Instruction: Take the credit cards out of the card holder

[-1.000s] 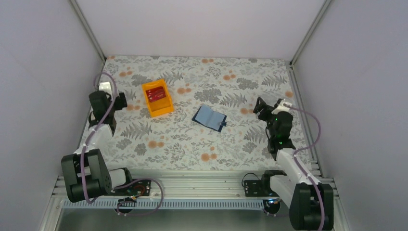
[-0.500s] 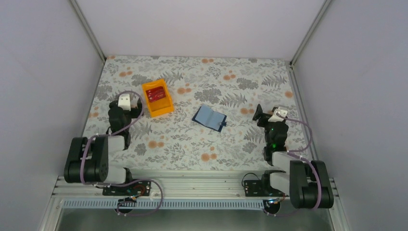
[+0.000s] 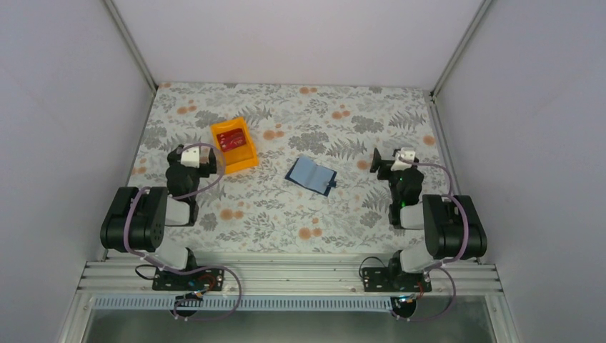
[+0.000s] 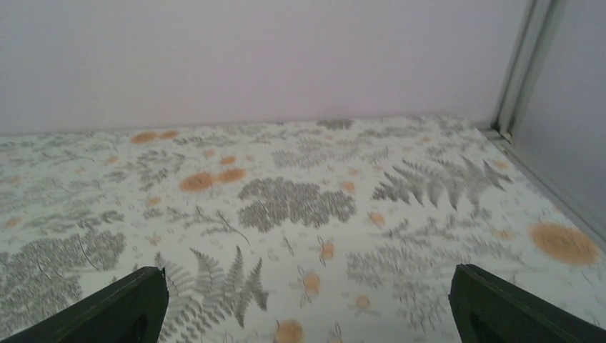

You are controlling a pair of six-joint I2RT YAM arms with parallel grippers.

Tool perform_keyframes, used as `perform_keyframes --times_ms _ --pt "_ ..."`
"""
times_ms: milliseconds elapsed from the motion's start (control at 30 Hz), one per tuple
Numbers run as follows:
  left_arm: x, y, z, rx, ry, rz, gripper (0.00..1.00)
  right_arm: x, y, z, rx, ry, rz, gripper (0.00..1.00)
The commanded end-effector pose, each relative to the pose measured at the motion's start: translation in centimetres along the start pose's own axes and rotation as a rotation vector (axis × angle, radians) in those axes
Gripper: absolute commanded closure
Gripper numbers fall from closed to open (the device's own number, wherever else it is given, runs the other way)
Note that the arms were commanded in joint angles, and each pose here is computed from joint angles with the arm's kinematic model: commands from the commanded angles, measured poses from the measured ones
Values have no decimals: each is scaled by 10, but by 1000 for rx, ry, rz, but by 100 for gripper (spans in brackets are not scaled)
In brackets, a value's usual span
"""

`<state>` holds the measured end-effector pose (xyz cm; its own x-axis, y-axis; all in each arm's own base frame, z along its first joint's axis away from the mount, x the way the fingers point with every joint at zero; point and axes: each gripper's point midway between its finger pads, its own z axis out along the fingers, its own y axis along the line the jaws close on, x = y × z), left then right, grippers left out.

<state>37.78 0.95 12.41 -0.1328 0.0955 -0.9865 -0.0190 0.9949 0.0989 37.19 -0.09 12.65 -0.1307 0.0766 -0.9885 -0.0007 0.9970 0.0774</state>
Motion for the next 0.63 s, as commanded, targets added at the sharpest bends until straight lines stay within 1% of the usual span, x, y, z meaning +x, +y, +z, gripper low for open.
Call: perform_keyframes --times_ms 0,133,600 --pt "-16 -1 3 6 -62 10 0 -26 7 9 -54 -73 -57 0" --pt "-16 -2 2 6 -61 10 0 -23 8 16 -78 -43 -52 0" --pt "-16 -1 3 6 -60 8 0 -23 8 16 -87 -43 -52 0"
